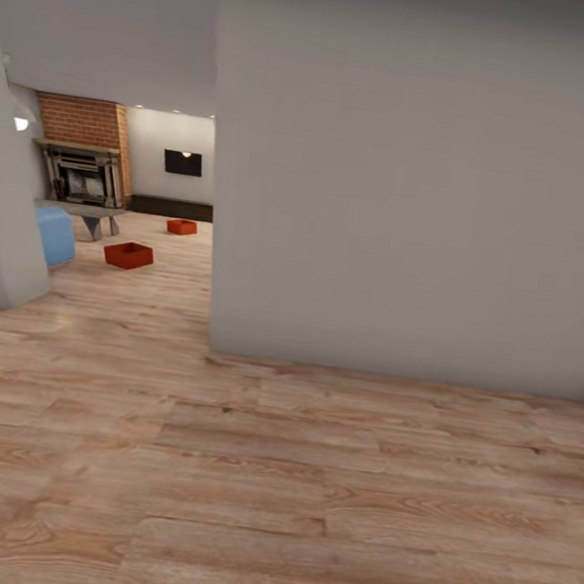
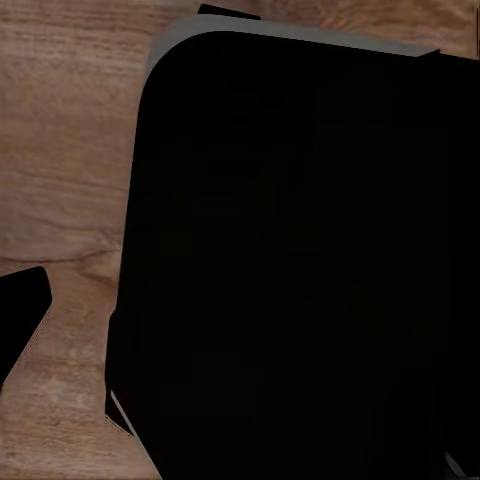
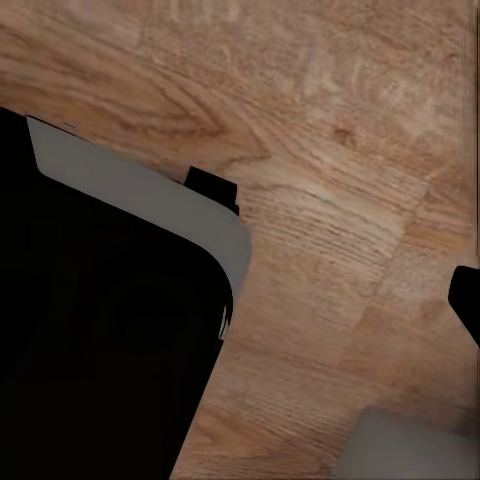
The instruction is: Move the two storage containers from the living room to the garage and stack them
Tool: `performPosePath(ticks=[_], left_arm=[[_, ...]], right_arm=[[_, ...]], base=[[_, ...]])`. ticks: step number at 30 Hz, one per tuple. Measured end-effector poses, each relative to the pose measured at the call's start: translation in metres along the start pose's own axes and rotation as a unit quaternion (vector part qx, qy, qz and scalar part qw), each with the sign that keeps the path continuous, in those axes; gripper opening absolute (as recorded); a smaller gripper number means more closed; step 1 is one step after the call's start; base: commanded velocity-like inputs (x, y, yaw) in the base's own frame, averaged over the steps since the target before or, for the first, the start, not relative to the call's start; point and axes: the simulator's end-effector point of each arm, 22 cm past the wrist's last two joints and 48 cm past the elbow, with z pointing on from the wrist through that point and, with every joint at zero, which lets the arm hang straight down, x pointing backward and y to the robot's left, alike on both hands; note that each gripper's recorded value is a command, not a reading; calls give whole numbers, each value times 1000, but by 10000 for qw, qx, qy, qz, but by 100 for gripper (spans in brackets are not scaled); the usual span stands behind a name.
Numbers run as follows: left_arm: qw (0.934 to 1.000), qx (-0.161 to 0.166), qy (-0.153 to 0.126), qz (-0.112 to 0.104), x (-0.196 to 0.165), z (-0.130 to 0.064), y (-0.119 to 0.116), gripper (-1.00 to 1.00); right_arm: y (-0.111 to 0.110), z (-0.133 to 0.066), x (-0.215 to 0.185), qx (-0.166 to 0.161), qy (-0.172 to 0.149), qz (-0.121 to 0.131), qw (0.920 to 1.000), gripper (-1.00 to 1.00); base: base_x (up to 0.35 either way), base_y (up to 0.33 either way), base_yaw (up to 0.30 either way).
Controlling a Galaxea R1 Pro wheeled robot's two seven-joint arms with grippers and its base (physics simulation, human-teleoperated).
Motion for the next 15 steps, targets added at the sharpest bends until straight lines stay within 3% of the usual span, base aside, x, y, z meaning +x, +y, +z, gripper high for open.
performPosePath(ticks=[15], left_arm=[[10000,-1,0,0,0,0,0,100]], right_arm=[[0,0,0,0,0,0,10000,100]], base=[[331,0,0]])
